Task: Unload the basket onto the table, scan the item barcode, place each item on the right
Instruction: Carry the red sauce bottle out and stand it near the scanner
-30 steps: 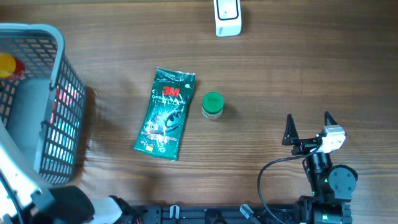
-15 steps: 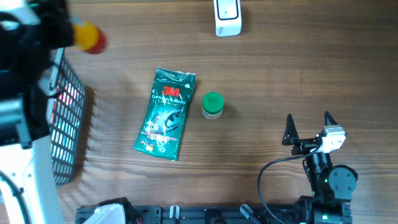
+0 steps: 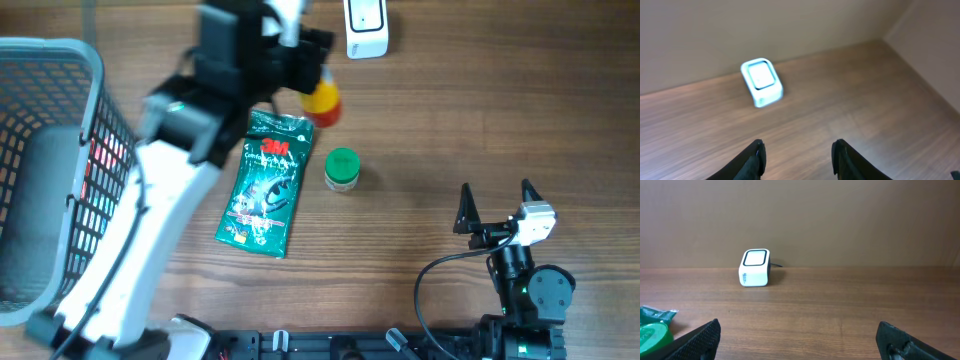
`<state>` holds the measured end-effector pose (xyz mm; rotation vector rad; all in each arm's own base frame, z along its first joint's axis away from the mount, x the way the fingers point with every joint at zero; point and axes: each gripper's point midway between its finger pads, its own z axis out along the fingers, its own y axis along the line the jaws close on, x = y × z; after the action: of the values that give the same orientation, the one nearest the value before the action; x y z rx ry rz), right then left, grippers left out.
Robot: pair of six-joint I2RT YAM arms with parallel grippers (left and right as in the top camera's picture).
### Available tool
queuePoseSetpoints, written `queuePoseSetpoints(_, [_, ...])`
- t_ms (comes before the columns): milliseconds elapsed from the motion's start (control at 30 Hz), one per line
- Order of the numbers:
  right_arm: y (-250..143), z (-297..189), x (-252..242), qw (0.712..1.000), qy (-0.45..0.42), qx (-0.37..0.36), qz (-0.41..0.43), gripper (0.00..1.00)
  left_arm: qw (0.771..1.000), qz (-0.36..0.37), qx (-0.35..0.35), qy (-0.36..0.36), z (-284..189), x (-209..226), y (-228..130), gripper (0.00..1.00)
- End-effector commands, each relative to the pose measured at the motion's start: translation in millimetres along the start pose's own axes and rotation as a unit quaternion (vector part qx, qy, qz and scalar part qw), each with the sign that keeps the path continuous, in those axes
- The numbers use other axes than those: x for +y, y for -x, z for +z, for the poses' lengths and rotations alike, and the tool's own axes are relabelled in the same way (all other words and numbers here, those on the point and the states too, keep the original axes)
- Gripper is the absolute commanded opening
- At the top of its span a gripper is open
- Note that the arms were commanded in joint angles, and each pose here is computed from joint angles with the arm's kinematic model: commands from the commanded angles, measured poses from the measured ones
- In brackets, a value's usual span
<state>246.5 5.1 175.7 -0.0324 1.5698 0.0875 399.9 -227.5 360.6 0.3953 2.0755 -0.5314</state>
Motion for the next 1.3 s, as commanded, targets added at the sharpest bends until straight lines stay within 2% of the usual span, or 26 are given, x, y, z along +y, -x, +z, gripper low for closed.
queuePoseSetpoints(0, [2,0,-1,1.0,-0.003,-0.004,-0.005,1.0,0.999,0.017,0.021,-0.029,42,-36,-18,0.44])
queuePoseSetpoints(133, [1,0,0,1.0,-0.003,-0.004,-0.005,1.0,0.995,0.041,0.061,-0.064,86,-80,-54,0.45])
queuePoseSetpoints(233, [2,0,-1,1.0,-0.003,-0.004,-0.005,1.0,0.992,0.055,0.094,-0.058,110,-93,-84,0.45])
queuePoseSetpoints(367, [2,0,-1,1.0,-0.003,-0.004,-0.005,1.0,0.986,0.072,0.143,-0.054,141,-108,-129,0.45])
queuePoseSetpoints(500, [2,0,0,1.0,-0.003,-0.004,-0.005,1.0,0.984,0.079,0.159,-0.009,159,-99,-151,0.45])
queuePoseSetpoints(667, [1,0,0,1.0,-0.002,-0.004,-0.005,1.0,0.989,0.039,0.132,0.049,176,-82,-148,0.45])
queuePoseSetpoints(800, [2,0,0,1.0,-0.002,-0.004,-0.005,1.0,0.994,-0.013,0.097,0.057,191,-82,-141,0.45])
queuePoseSetpoints(867, [1,0,-1,1.0,-0.003,-0.004,-0.005,1.0,0.993,-0.015,0.101,0.058,199,-81,-148,0.45])
queuePoseSetpoints(967, [2,0,-1,1.0,-0.003,-0.004,-0.005,1.0,0.989,-0.006,0.106,0.099,208,-66,-160,0.47])
queuePoseSetpoints(1100, [2,0,0,1.0,-0.003,-0.004,-0.005,1.0,0.985,0.002,0.083,0.154,210,-46,-156,0.47])
queuePoseSetpoints(1267, [1,0,0,1.0,-0.003,-0.004,-0.005,1.0,0.985,0.0,0.07,0.155,211,-47,-150,0.49])
